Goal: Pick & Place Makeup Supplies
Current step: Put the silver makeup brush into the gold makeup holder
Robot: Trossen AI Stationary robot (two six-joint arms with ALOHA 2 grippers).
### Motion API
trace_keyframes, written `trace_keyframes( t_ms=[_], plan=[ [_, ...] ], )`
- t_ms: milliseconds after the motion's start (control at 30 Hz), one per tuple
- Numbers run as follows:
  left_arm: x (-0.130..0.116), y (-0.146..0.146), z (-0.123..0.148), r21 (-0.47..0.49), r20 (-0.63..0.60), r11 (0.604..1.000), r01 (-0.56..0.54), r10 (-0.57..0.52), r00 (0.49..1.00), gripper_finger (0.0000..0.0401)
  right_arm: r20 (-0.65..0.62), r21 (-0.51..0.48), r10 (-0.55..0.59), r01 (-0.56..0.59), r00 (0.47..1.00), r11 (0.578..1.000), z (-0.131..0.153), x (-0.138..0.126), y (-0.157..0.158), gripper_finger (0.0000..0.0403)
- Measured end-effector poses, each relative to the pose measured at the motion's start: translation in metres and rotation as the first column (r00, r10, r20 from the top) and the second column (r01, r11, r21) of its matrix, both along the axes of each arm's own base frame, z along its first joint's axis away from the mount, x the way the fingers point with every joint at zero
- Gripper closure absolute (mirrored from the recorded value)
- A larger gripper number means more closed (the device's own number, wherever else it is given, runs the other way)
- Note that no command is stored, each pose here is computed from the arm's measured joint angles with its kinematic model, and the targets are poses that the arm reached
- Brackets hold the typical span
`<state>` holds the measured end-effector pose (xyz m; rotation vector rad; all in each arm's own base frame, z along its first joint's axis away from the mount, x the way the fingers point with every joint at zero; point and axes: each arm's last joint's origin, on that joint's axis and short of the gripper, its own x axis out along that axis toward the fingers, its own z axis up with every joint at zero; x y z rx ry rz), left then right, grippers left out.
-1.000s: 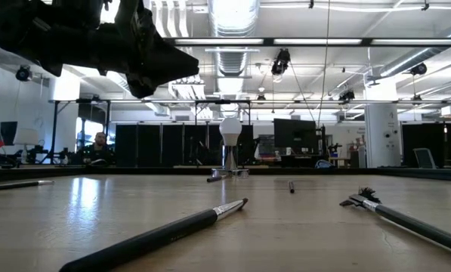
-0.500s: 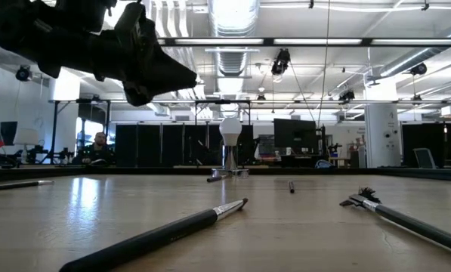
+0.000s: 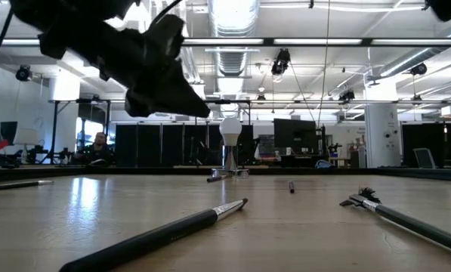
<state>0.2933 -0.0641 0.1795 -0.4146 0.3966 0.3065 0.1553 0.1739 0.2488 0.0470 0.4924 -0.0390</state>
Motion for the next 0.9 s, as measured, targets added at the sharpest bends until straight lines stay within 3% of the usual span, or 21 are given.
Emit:
trace_keyframes(
  t_ms=[200, 433, 700, 900],
  plan=[
    [0.022, -0.026, 0.008, -0.06, -0.184, 0.996, -0.068, 0.056, 0.981, 0.0391, 0.142, -0.076, 0.027, -0.016, 0.99, 0.997, -0.014, 0.006, -0.028, 0.0394],
    [0.056, -0.063, 0.018, -0.096, -0.312, 0.984, -0.153, 0.116, 0.943, 0.0352, 0.231, -0.049, -0.029, 0.042, 0.972, 0.998, -0.023, 0.002, -0.051, 0.0394],
    [0.106, -0.098, 0.017, -0.129, -0.405, 0.962, -0.24, 0.17, 0.899, 0.0291, 0.24, -0.044, -0.033, 0.045, 0.97, 0.998, -0.036, -0.006, -0.06, 0.0394],
    [0.137, -0.114, 0.01, -0.188, -0.425, 0.941, -0.282, 0.181, 0.887, 0.0269, 0.239, -0.052, -0.029, 0.042, 0.971, 0.998, -0.038, -0.007, -0.061, 0.0394]
  ],
)
